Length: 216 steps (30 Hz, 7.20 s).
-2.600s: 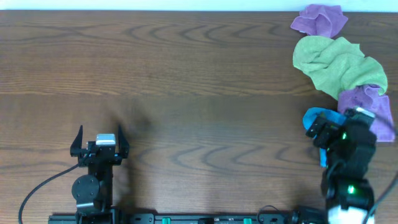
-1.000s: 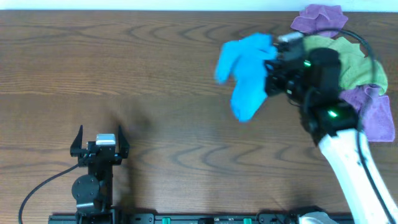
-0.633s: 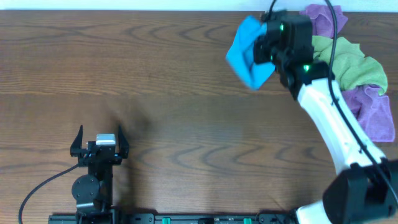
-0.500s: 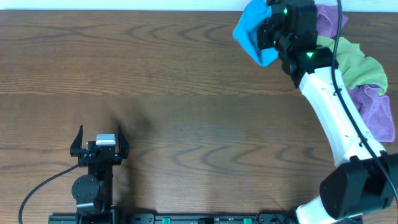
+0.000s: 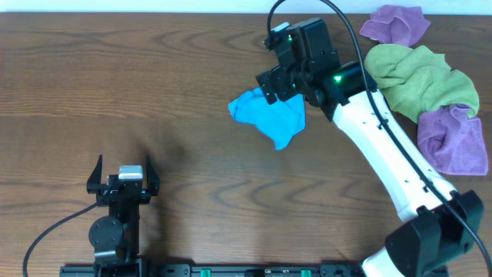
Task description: Fold the cloth
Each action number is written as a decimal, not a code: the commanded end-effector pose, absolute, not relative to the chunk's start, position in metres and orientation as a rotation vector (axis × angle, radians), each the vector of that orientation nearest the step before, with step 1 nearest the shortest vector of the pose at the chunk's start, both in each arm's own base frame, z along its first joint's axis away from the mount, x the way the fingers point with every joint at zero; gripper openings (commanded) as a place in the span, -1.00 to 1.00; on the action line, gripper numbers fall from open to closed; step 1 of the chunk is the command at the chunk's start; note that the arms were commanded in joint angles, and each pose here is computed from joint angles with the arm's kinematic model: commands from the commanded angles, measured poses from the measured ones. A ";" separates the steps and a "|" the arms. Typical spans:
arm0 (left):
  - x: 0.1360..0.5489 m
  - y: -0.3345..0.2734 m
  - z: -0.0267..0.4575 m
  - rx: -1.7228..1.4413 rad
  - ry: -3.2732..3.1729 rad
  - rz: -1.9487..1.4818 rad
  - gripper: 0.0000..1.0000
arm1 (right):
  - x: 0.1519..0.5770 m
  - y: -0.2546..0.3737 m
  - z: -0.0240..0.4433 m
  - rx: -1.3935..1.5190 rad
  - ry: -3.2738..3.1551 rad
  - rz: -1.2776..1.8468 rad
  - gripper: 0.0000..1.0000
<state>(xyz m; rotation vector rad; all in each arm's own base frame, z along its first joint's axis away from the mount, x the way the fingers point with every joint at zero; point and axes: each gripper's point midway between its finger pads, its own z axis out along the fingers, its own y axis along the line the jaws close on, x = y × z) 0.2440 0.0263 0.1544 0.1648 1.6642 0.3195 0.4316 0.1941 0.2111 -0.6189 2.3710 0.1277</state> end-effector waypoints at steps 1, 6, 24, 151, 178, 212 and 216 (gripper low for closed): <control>0.242 0.028 0.136 0.178 1.733 0.328 0.91 | 0.443 0.179 0.177 -0.640 2.445 0.043 0.99; 0.242 0.028 0.136 0.178 1.733 0.328 0.90 | 0.453 0.175 0.116 -0.723 2.545 0.011 0.99; 0.242 0.028 0.136 0.178 1.733 0.328 0.90 | 0.437 0.182 0.040 -1.037 2.608 0.377 0.51; 0.242 0.028 0.136 0.178 1.733 0.328 0.90 | 0.423 0.154 0.289 -0.540 2.356 0.043 -0.97; 0.242 0.028 0.136 0.178 1.733 0.328 0.90 | 0.405 0.160 0.220 -0.544 2.622 0.053 0.42; 0.242 0.028 0.136 0.178 1.733 0.328 0.90 | 0.342 0.155 0.045 -0.590 3.055 0.186 0.30; 0.242 0.028 0.136 0.178 1.733 0.328 0.90 | 0.343 0.155 0.034 -0.593 3.032 0.189 0.22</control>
